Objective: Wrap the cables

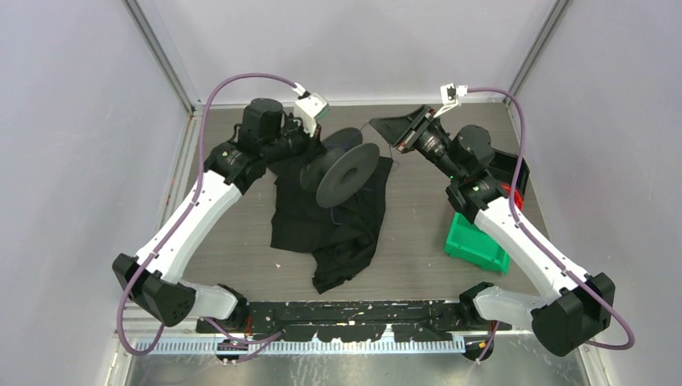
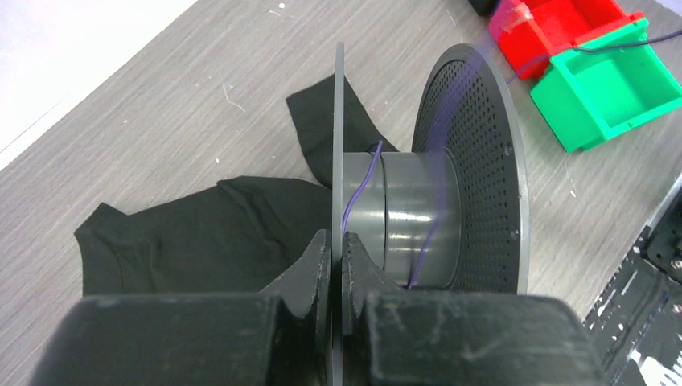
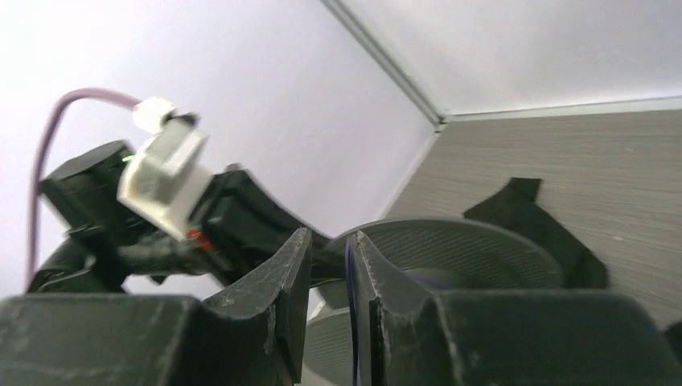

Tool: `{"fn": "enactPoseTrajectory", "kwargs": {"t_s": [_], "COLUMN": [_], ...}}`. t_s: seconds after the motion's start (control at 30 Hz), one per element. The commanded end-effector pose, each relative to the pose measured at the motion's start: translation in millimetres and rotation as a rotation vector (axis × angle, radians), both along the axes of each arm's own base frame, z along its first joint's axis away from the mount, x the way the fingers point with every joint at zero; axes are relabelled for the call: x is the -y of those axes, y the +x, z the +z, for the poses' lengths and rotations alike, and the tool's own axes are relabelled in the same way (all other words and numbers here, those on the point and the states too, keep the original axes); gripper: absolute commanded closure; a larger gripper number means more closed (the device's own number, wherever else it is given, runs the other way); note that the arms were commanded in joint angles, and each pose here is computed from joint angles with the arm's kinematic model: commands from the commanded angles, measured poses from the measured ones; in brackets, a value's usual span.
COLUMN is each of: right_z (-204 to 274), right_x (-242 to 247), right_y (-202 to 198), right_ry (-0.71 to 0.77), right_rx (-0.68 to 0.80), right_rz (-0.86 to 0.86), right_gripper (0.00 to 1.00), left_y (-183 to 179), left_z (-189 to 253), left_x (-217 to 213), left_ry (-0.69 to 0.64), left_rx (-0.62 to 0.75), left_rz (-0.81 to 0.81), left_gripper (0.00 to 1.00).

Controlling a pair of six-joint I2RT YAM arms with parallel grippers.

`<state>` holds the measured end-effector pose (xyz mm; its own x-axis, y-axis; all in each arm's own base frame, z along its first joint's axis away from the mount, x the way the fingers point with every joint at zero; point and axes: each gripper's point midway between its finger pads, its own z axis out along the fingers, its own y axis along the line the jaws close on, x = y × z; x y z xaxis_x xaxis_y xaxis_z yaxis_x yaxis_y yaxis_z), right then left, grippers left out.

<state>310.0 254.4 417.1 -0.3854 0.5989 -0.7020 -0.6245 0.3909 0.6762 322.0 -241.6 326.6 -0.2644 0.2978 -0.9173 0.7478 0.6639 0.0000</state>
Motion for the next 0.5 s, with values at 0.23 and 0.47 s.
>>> {"fn": "enactPoseTrajectory", "kwargs": {"t_s": [0.23, 0.47], "right_z": [-77.2, -111.4], "right_x": [19.7, 24.5], "right_y": [37.3, 37.7], "right_ry": [-0.043, -0.121], "right_rx": [-0.159, -0.217], "right_rz": [-0.091, -0.12], "right_gripper": [0.67, 0.49], "left_y": [-16.3, -22.3], "left_z": [80.7, 105.6], "left_x": [-13.4, -18.1], "left_ry": [-0.173, -0.248], "left_rx": [0.155, 0.106], "left_rz": [-0.003, 0.008], "left_gripper": [1.0, 1.0]}}
